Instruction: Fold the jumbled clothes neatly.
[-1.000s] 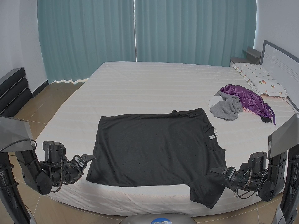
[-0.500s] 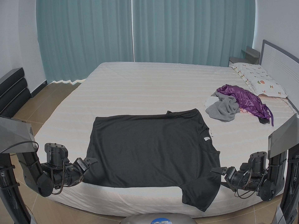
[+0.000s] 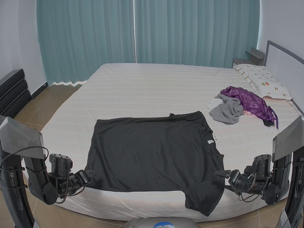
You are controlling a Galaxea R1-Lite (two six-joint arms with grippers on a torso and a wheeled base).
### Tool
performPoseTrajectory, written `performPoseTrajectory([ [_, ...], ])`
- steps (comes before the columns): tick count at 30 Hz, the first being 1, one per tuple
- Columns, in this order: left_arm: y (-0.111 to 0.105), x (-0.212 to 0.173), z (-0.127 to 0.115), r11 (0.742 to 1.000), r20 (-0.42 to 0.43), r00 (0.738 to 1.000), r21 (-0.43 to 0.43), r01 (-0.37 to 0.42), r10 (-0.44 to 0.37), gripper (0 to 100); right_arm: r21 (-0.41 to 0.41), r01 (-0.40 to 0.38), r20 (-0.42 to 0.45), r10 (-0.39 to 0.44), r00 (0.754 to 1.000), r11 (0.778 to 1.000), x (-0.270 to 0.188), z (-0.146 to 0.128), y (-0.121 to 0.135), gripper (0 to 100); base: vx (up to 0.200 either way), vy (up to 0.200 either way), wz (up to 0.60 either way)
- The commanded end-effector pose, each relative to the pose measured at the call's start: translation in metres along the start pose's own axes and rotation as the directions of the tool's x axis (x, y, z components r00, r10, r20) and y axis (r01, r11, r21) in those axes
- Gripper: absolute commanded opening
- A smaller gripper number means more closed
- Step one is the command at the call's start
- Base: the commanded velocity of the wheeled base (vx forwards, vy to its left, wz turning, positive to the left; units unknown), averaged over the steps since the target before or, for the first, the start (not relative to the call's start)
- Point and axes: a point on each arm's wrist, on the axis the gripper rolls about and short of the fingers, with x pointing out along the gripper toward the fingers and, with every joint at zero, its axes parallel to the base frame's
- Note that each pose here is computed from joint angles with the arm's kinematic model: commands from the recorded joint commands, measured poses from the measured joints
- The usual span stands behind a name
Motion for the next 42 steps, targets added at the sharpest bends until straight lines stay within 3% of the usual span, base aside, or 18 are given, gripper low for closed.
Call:
performPoseTrajectory([
  [1, 0.009, 0.01, -0.009, 0.999, -0.03, 0.999, 0.005, -0.043, 0.043, 100, -0.004, -0.01, 0.006, 0.01, 1.0, 1.0, 0.0, 0.001, 0.001, 100, 0.0, 0.0, 0.0],
  [7, 0.011, 0.018, -0.011, 0.996, -0.01, 0.996, 0.032, -0.083, 0.084, 100, -0.004, -0.011, 0.007, 0.011, 1.0, 1.0, 0.001, 0.001, 0.001, 100, 0.0, 0.0, 0.0],
  [8, 0.012, 0.018, -0.012, 0.995, -0.011, 0.996, 0.044, -0.085, 0.086, 0, -0.004, -0.011, 0.007, 0.011, 1.0, 1.0, 0.001, 0.001, 0.001, 100, 0.0, 0.0, 0.0],
  [18, 0.016, 0.02, -0.014, 0.99, 0.003, 0.992, 0.054, -0.128, 0.128, 0, -0.003, -0.011, 0.008, 0.011, 1.0, 1.0, 0.0, 0.001, 0.001, 100, 0.0, 0.0, 0.0],
  [23, 0.023, 0.015, -0.013, 0.979, 0.021, 0.984, 0.104, -0.178, 0.177, 0, -0.007, -0.002, 0.006, 0.002, 1.0, 1.0, 0.002, 0.0, -0.001, 100, 0.0, 0.0, 0.0],
  [42, 0.035, 0.002, -0.011, 0.959, 0.018, 0.975, 0.178, -0.219, 0.22, 0, -0.058, 0.033, -0.004, -0.033, 0.999, 0.998, 0.0, -0.004, -0.006, 100, 0.0, 0.0, 0.0],
])
